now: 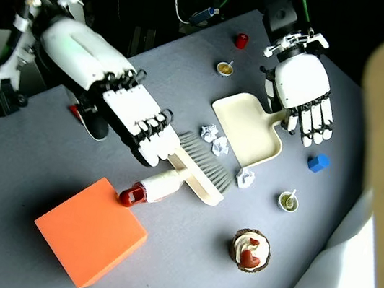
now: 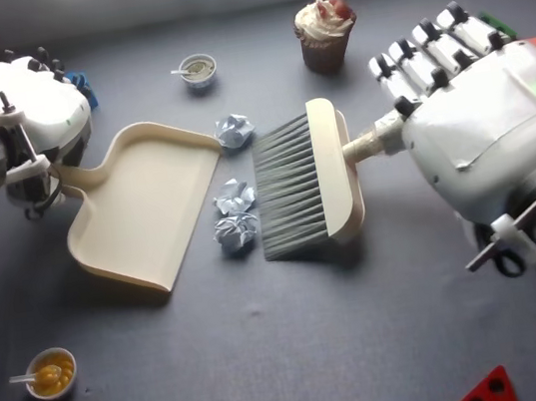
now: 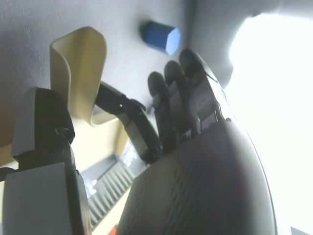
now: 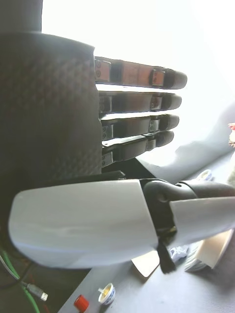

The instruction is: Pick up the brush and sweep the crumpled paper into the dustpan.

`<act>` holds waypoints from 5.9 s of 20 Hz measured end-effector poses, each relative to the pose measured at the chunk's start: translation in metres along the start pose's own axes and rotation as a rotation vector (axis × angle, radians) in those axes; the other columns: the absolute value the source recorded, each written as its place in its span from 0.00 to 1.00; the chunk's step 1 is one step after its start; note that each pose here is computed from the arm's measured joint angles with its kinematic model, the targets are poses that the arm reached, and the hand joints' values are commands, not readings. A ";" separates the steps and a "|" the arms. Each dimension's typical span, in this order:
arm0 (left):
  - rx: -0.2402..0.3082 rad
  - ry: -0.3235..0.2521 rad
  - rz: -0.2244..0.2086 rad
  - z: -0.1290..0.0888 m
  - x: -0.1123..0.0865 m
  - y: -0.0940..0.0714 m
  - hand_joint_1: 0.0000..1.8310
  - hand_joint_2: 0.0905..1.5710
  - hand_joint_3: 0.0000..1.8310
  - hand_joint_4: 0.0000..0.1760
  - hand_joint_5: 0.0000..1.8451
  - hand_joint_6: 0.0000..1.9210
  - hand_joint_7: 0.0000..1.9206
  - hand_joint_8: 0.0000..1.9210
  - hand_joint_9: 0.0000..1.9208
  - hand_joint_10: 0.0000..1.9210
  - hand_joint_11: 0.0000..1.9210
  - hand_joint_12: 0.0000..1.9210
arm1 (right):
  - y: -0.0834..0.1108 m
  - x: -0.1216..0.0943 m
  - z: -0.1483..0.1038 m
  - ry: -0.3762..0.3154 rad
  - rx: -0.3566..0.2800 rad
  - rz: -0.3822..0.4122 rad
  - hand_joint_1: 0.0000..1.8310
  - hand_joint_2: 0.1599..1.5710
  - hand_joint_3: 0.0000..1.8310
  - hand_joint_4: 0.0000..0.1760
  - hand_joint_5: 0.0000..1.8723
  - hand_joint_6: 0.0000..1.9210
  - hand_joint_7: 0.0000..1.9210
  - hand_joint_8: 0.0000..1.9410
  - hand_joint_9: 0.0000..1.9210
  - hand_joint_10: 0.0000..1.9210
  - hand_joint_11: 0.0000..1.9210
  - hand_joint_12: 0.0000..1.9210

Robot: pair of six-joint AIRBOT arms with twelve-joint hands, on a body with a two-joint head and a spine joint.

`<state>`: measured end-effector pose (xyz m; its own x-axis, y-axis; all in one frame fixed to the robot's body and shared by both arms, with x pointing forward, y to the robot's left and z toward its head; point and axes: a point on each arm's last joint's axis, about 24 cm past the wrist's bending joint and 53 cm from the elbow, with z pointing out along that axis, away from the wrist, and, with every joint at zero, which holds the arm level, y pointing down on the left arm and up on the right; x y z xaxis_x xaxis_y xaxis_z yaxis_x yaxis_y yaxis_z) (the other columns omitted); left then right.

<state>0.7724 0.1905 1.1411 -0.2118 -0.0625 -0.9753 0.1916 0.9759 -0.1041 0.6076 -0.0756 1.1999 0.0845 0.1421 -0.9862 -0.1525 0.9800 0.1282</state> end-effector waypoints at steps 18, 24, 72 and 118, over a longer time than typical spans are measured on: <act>0.011 -0.039 -0.001 0.020 -0.011 -0.017 0.62 0.67 0.00 0.00 0.58 0.43 0.22 0.00 0.17 0.00 0.09 0.20 | -0.036 0.062 0.065 -0.085 0.154 0.030 0.63 0.58 0.00 0.00 0.11 0.01 0.10 0.00 0.12 0.00 0.15 0.02; 0.004 -0.047 0.003 0.024 -0.013 -0.016 0.62 0.68 0.00 0.00 0.56 0.46 0.21 0.00 0.16 0.00 0.07 0.19 | -0.037 0.067 0.074 -0.069 0.141 0.021 0.64 0.59 0.00 0.00 0.11 0.00 0.09 0.00 0.10 0.00 0.12 0.00; 0.030 -0.072 0.024 0.026 -0.019 -0.021 0.60 0.69 0.00 0.00 0.54 0.50 0.18 0.00 0.13 0.00 0.01 0.27 | -0.038 0.040 0.099 -0.007 0.089 -0.042 0.69 0.65 0.00 0.55 0.49 1.00 0.49 1.00 0.47 1.00 0.40 1.00; 0.047 -0.087 0.040 0.027 -0.023 -0.031 0.58 0.69 0.00 0.44 0.54 0.49 0.19 0.00 0.14 0.00 0.02 0.26 | 0.059 -0.036 0.167 0.001 -0.147 -0.808 0.88 0.71 0.00 1.00 0.58 1.00 0.59 1.00 0.61 1.00 0.63 1.00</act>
<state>0.7976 0.1563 1.1615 -0.1195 -0.0438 -0.9919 0.2429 0.9674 -0.0720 0.7600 0.0001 1.2602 0.2227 -0.6001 -0.7683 -0.1720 0.7515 -0.6369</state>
